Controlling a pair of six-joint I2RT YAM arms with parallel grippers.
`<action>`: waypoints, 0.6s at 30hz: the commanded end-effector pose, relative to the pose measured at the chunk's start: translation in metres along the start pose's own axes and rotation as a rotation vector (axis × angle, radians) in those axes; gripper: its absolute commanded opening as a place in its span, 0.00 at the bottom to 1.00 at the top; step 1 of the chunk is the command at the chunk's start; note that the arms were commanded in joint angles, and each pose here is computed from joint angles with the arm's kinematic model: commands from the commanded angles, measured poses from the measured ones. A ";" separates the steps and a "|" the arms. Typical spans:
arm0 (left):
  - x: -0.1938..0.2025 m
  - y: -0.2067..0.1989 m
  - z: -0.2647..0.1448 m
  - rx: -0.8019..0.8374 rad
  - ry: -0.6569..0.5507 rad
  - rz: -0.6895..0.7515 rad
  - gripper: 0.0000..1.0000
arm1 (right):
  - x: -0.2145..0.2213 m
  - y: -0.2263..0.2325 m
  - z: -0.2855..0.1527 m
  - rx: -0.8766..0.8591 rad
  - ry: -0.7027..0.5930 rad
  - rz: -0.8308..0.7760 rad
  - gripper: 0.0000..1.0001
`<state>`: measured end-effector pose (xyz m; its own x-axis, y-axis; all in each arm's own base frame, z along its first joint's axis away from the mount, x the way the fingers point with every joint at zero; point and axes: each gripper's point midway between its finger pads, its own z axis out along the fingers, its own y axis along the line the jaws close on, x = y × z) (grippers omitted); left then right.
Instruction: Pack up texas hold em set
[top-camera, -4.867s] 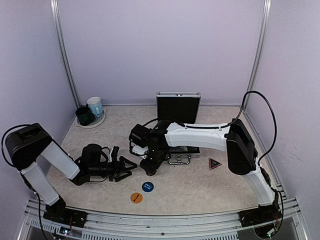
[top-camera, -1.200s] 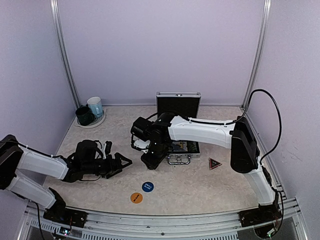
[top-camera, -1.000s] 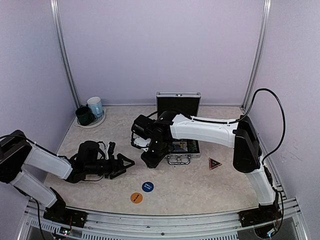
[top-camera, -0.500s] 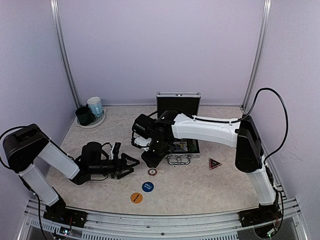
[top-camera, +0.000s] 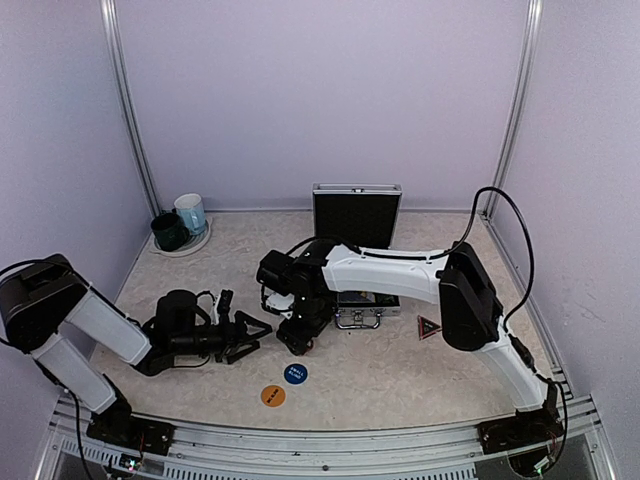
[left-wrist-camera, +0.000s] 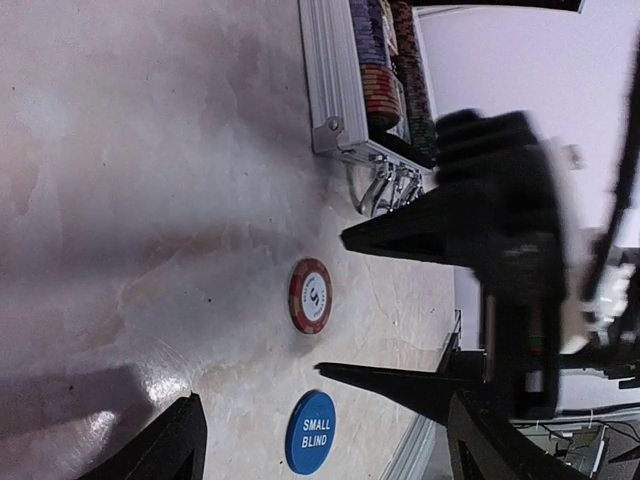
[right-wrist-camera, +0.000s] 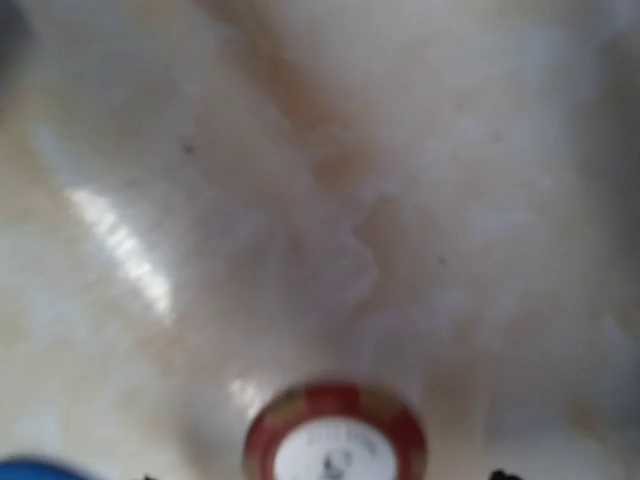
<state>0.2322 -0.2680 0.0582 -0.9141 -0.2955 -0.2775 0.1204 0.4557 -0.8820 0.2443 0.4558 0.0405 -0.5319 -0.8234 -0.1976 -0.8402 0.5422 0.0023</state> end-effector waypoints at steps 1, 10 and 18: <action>-0.005 -0.002 -0.009 -0.019 -0.040 0.033 0.82 | 0.006 0.002 0.018 0.007 0.054 0.000 0.71; -0.008 -0.006 -0.017 -0.032 -0.059 0.056 0.83 | 0.021 -0.005 0.038 0.009 0.132 0.020 0.58; -0.011 -0.007 -0.021 -0.045 -0.072 0.068 0.83 | 0.039 -0.005 0.045 0.011 0.184 0.008 0.47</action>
<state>0.2324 -0.2563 0.0770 -0.8845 -0.3202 -0.3394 0.1536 0.4871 -0.8597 0.2451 0.4549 0.0188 -0.5432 -0.8269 -0.1456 -0.8357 0.5492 -0.0010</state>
